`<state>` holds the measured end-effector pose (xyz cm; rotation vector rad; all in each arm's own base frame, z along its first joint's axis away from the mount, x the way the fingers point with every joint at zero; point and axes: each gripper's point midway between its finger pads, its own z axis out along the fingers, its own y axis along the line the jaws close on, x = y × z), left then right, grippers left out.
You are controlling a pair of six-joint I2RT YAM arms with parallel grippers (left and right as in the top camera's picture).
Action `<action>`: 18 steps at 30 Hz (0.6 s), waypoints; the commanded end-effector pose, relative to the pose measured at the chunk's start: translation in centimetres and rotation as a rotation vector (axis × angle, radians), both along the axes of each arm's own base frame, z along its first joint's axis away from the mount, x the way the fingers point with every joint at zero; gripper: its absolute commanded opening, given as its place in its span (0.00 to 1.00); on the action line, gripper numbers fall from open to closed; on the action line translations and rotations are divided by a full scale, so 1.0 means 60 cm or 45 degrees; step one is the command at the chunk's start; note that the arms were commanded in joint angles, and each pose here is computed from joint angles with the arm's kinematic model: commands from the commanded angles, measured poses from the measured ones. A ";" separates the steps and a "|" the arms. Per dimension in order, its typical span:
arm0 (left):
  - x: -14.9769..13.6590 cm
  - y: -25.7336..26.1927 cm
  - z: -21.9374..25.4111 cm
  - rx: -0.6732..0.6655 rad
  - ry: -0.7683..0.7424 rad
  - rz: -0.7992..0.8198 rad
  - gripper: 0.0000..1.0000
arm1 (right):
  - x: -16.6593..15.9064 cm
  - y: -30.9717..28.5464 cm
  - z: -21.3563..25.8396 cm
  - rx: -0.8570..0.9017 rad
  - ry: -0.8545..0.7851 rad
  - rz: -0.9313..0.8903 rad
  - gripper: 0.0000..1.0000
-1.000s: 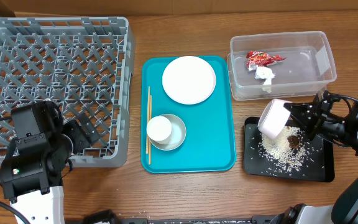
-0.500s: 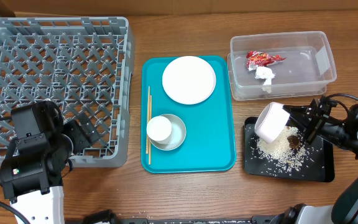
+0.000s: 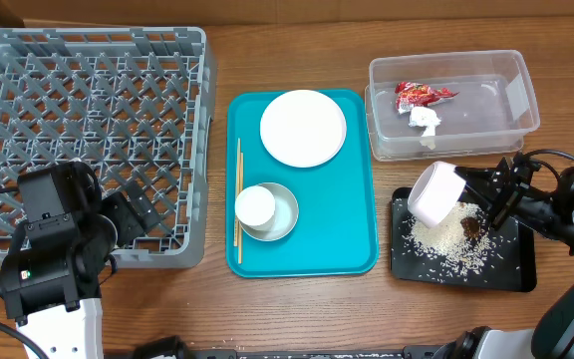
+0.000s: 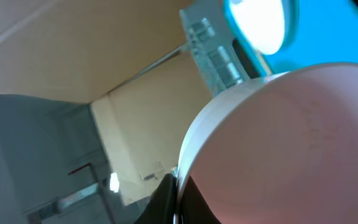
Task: Sort waste into correct bins and load items into the dishwasher
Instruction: 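Carry the rice bowl to the black tray and tip out the rice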
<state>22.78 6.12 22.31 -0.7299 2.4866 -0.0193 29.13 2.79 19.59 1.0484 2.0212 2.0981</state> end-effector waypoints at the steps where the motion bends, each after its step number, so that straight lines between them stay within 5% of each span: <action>1: 0.003 0.006 0.008 0.021 -0.013 -0.003 1.00 | -0.009 -0.002 -0.031 -0.147 0.054 0.026 0.04; 6: 0.003 0.006 0.008 0.021 -0.013 -0.003 1.00 | -0.001 0.000 0.015 -0.077 -0.230 0.001 0.04; 11: 0.003 0.006 0.008 0.021 -0.012 -0.003 1.00 | -0.006 0.000 -0.007 -0.131 -0.137 0.021 0.04; 15: 0.003 0.006 0.008 0.021 -0.013 -0.003 1.00 | -0.006 0.006 -0.008 -0.252 -0.349 0.064 0.04; 18: 0.003 0.006 0.008 0.021 -0.013 -0.003 1.00 | -0.021 -0.002 -0.067 -0.395 -0.058 0.122 0.04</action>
